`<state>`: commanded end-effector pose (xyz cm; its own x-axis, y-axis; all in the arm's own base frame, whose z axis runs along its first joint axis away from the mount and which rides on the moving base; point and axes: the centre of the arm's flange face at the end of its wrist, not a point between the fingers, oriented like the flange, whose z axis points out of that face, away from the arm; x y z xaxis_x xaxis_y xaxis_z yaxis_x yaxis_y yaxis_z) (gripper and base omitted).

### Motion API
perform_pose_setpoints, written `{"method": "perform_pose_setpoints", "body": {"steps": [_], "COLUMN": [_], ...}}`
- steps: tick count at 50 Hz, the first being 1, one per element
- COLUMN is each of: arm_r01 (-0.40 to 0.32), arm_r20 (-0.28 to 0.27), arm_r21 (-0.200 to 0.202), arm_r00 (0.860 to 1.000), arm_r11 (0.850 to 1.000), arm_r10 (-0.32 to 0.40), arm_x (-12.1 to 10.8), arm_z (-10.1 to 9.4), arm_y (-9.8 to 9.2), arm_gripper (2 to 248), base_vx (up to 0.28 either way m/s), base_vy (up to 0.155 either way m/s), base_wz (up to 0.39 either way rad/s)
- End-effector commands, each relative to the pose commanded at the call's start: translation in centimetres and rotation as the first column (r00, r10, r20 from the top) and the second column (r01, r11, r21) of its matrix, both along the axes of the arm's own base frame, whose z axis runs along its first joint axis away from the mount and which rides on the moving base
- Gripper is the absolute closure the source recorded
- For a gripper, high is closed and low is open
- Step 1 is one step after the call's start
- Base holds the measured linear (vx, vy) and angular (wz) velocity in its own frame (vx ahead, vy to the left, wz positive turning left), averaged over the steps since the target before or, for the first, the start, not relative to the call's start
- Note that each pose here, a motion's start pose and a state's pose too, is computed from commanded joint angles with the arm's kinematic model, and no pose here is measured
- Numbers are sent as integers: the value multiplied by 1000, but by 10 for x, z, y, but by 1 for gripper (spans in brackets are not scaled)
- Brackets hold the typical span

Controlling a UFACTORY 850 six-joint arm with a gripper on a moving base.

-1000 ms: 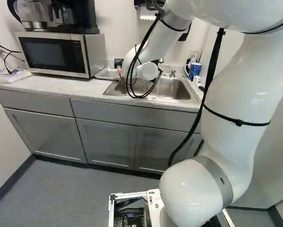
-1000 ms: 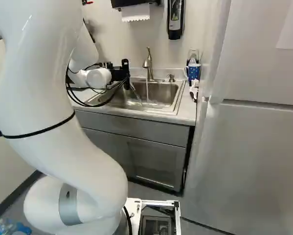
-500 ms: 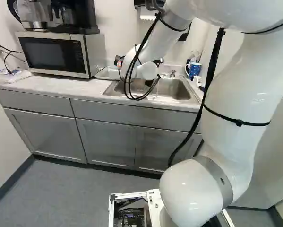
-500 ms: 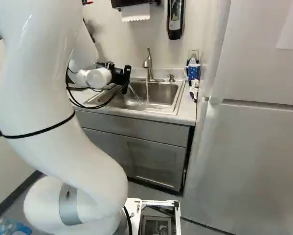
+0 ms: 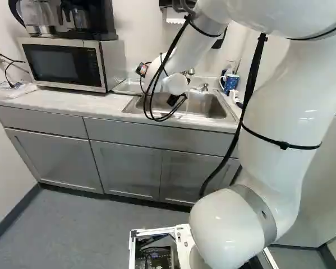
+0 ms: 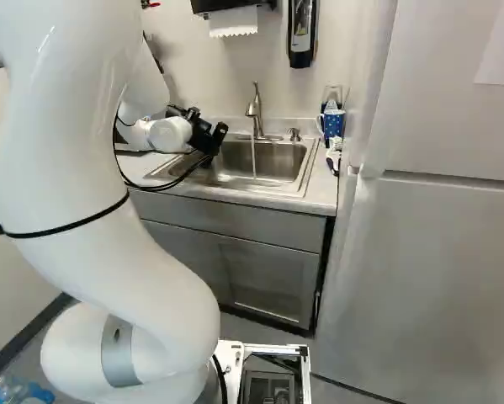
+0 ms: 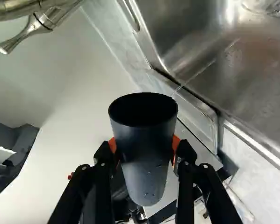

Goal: Rinse the cup and place it in the tray

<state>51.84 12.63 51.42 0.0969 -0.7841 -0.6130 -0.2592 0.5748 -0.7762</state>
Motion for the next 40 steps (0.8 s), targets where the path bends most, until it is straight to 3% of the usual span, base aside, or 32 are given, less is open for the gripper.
{"method": "perform_pose_setpoints", "body": {"steps": [40], "arm_r01": [0], "arm_r20": [0], "arm_r21": [0], "arm_r00": [1000], "arm_r11": [1000], "arm_r10": [0], "arm_x": [0], "arm_z": [0], "arm_y": [0], "arm_gripper": [126], "base_vx": [0], "base_vy": [0], "base_wz": [0]}}
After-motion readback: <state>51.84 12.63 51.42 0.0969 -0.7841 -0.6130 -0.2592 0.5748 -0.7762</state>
